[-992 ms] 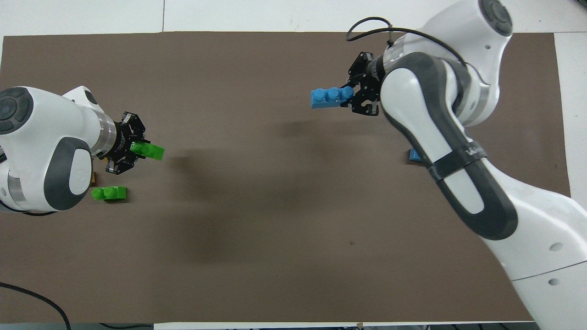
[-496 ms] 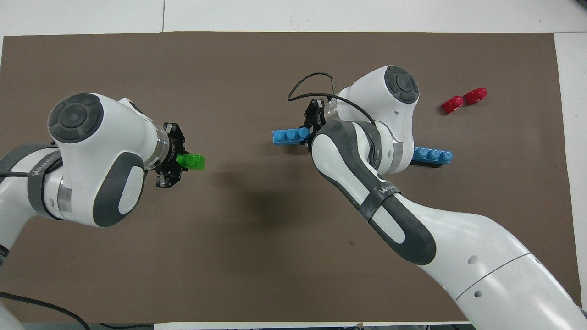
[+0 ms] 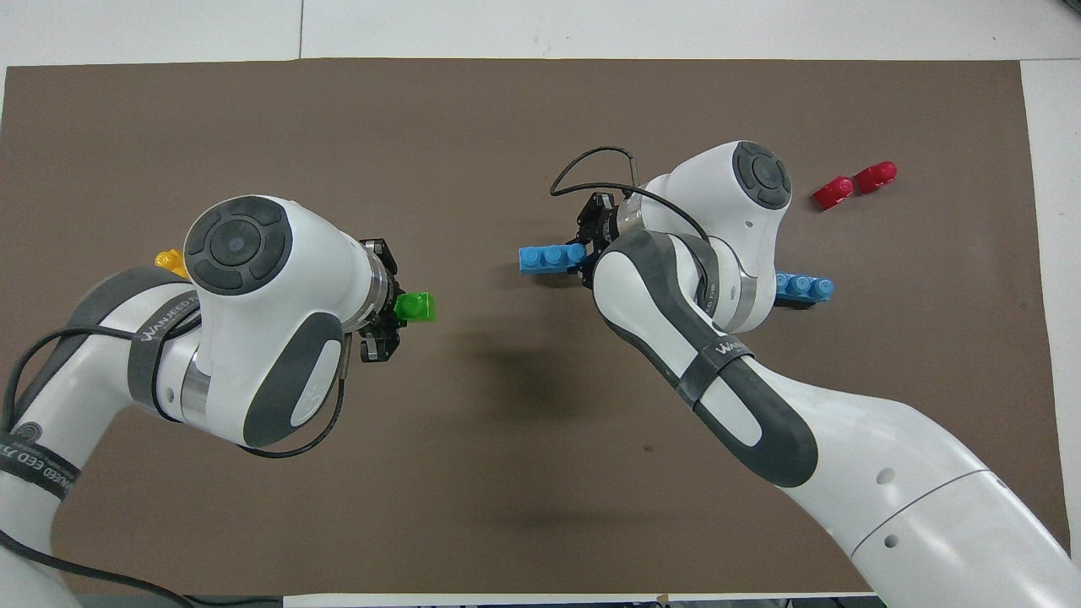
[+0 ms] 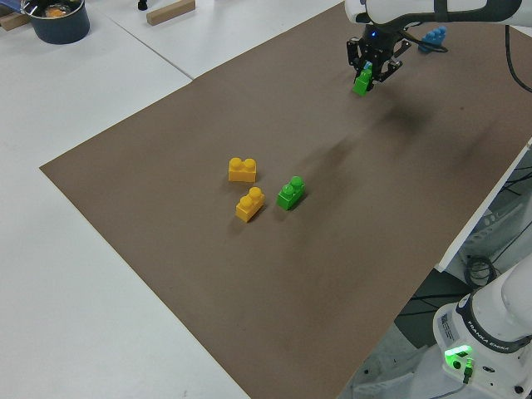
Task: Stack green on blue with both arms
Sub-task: 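Bring the green brick toward the blue brick held by the right gripper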
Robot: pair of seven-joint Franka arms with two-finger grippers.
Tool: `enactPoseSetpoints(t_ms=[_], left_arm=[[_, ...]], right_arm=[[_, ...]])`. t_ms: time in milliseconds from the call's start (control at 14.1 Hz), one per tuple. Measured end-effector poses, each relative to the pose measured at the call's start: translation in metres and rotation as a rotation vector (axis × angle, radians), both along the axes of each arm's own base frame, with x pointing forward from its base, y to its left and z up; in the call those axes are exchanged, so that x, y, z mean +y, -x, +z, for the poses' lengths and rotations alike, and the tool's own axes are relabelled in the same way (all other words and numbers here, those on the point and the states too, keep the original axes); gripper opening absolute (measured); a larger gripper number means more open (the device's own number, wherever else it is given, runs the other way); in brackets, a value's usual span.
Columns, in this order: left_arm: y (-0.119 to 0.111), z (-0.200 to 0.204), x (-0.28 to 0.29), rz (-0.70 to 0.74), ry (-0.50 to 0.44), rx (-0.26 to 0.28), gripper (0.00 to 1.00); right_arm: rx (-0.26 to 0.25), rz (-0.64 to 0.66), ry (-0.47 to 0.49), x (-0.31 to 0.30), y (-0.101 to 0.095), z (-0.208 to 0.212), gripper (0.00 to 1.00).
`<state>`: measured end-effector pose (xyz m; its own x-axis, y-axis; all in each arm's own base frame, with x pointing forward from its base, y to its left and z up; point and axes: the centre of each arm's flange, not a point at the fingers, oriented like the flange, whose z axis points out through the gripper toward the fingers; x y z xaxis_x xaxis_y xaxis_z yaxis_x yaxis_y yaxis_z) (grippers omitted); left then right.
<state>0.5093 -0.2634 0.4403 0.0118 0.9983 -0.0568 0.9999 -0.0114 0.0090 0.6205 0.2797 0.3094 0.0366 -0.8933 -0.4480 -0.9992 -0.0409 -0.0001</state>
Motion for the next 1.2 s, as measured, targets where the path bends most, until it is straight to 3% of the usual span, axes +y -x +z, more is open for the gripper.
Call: enactPoseSetpoints(t_ms=[283,709,1205], left_arm=[[0.001,0.009,-0.010,0.038,0.010,-0.012,0.34],[0.011,0.019,-0.044,0.075,0.029,-0.023,0.34],[0.008,-0.009,-0.103,0.091,0.032,0.015,0.34]], right_arm=[[0.000,0.008,0.013,0.003,0.015,-0.024,0.34],[-0.016,-0.015,0.006,0.002,0.019,-0.027,0.34],[-0.011,-0.022,-0.017,0.015,0.026,-0.028,0.34]])
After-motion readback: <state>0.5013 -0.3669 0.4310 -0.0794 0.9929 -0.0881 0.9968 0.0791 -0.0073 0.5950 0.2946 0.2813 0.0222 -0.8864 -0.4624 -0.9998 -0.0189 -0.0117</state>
